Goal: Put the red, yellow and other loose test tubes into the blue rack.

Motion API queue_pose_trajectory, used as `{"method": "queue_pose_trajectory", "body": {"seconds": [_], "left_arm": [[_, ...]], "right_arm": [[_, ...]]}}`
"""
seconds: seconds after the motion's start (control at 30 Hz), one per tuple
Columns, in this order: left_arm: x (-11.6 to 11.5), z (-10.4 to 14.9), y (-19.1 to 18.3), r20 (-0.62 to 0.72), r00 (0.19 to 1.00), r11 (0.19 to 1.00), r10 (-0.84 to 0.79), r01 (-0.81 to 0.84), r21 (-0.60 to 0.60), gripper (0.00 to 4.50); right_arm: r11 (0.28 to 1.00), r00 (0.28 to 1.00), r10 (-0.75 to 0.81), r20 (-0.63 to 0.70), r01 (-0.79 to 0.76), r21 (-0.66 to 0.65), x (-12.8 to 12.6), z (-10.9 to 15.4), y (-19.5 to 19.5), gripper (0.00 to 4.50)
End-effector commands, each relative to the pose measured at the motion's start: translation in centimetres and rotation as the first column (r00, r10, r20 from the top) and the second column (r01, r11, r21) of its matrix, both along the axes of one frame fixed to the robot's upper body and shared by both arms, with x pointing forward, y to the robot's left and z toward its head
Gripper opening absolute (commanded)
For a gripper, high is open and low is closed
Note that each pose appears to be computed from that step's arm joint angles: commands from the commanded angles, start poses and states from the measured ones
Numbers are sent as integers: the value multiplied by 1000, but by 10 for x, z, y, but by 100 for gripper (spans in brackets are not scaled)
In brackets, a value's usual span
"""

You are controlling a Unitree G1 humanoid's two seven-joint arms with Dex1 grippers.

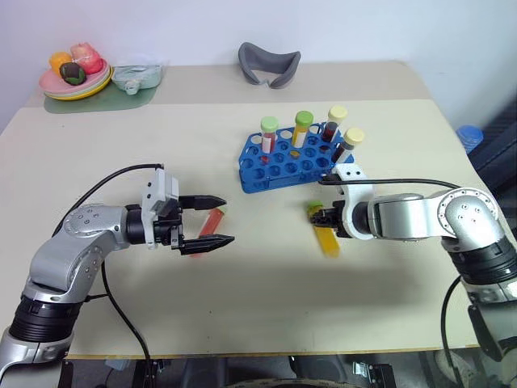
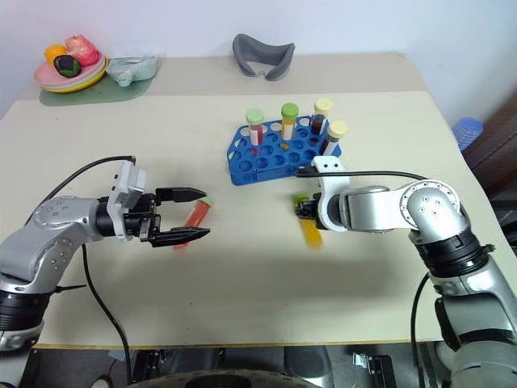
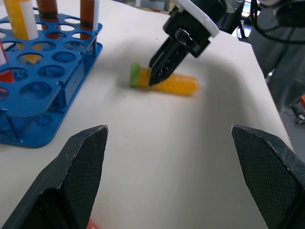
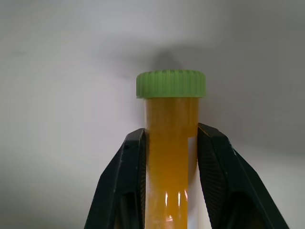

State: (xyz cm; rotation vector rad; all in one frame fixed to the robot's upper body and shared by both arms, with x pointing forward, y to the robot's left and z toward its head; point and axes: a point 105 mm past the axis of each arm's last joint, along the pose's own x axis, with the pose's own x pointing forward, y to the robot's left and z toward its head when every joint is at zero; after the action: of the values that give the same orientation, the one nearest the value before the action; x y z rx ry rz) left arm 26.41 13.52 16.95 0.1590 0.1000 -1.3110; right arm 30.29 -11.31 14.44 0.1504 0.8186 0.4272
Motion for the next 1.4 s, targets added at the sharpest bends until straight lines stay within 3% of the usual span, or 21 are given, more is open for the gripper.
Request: {"method": "queue_pose_trajectory", "body": {"seconds": [0.03, 0.13, 0.2, 0.4, 0.5, 0.57, 0.7, 0.8, 1.03, 1.4], "left_arm": [[-2, 8, 2, 33, 999, 1000, 1, -1, -11, 424], [-1, 8, 1, 31, 999, 1000, 7, -6, -19, 424], [0, 8, 1, 30, 999, 1000, 12, -11, -23, 424], [4, 9, 2, 39, 999, 999, 38, -36, -34, 424], [5, 9, 1, 38, 998, 998, 48, -46, -48, 424], [6, 9, 1, 42, 997, 996, 65, -62, -56, 424], [8, 10, 2, 38, 994, 992, 100, -97, -83, 424], [6, 11, 3, 39, 994, 992, 106, -103, -78, 424], [9, 14, 8, 47, 990, 988, 136, -132, -79, 424], [3, 11, 14, 51, 986, 984, 161, -156, -85, 424]], "right_arm": [[970, 981, 45, 189, -88, 227, -2, 55, 20, 121], [896, 947, 7, 321, -149, 419, -5, 93, 26, 121], [807, 893, -45, 447, -232, 543, -6, 121, 28, 121], [892, 721, -202, 663, -145, 429, 19, 129, -2, 121], [919, 521, -263, 812, -122, 376, 32, 136, -11, 121], [940, 420, -267, 867, -83, 330, 42, 128, -15, 121], [966, 300, -222, 928, -64, 252, 58, 103, -14, 121], [976, 271, -184, 945, -61, 207, 68, 83, -10, 121], [974, 187, -185, 965, -100, 205, 75, 76, -1, 121], [965, 186, -229, 955, -89, 248, 86, 62, -3, 121]]}}
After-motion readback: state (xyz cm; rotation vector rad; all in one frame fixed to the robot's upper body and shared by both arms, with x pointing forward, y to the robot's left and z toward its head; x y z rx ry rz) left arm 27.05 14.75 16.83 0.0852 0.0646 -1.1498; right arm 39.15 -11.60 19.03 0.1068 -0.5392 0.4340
